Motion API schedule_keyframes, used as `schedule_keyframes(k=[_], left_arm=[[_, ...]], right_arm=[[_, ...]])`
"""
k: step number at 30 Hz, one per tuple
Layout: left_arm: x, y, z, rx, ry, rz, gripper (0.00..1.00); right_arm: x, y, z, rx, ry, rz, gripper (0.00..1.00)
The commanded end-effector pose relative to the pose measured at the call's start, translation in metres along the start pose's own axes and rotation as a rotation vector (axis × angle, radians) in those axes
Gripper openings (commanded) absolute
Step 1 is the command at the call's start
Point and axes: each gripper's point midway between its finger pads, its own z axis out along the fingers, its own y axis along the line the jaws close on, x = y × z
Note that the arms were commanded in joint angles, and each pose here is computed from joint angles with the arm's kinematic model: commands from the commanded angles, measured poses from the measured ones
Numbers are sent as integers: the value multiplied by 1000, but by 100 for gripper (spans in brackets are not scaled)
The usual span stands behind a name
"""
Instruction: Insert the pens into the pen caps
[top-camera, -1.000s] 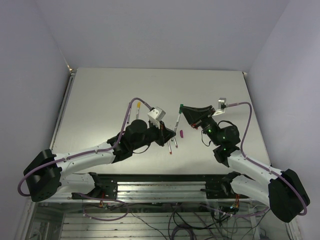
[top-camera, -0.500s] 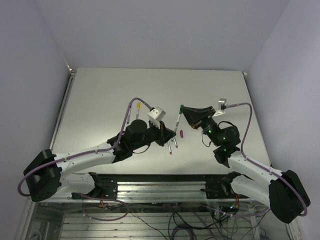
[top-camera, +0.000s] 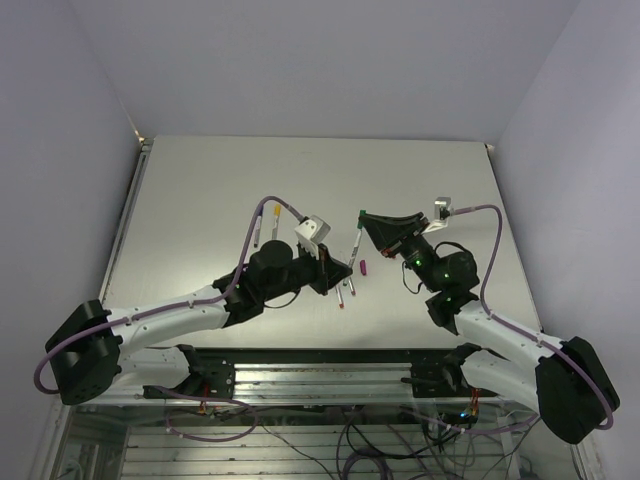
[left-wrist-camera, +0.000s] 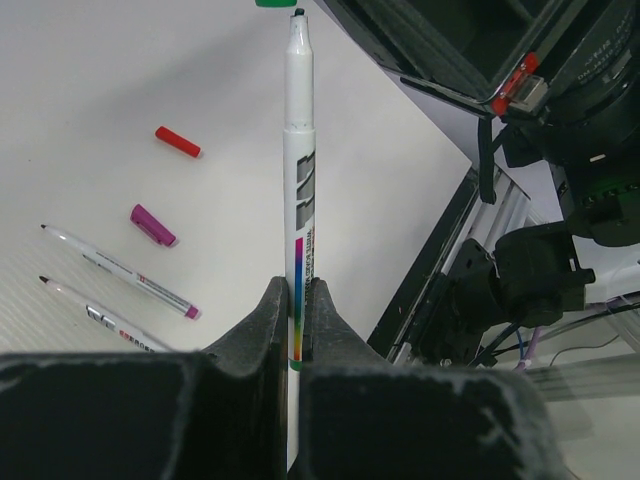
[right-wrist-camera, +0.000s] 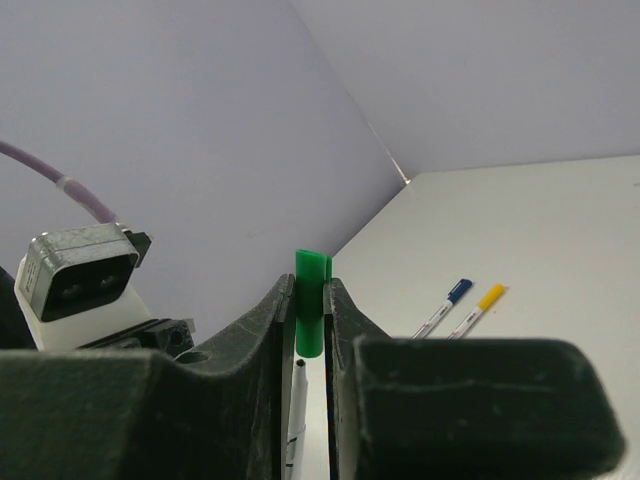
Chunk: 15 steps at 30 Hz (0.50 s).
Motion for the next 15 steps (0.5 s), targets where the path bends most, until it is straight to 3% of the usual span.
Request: schedule_keyframes(k=[1,15], left_arm=[[-12,-10,-5,36,-48,-2,7],[-2,-7,2,33,-23,-5,7]], right_arm=[[-5,5,1,-22,-20,-17,0],[-12,9,-1,-24,-42,-15,0]])
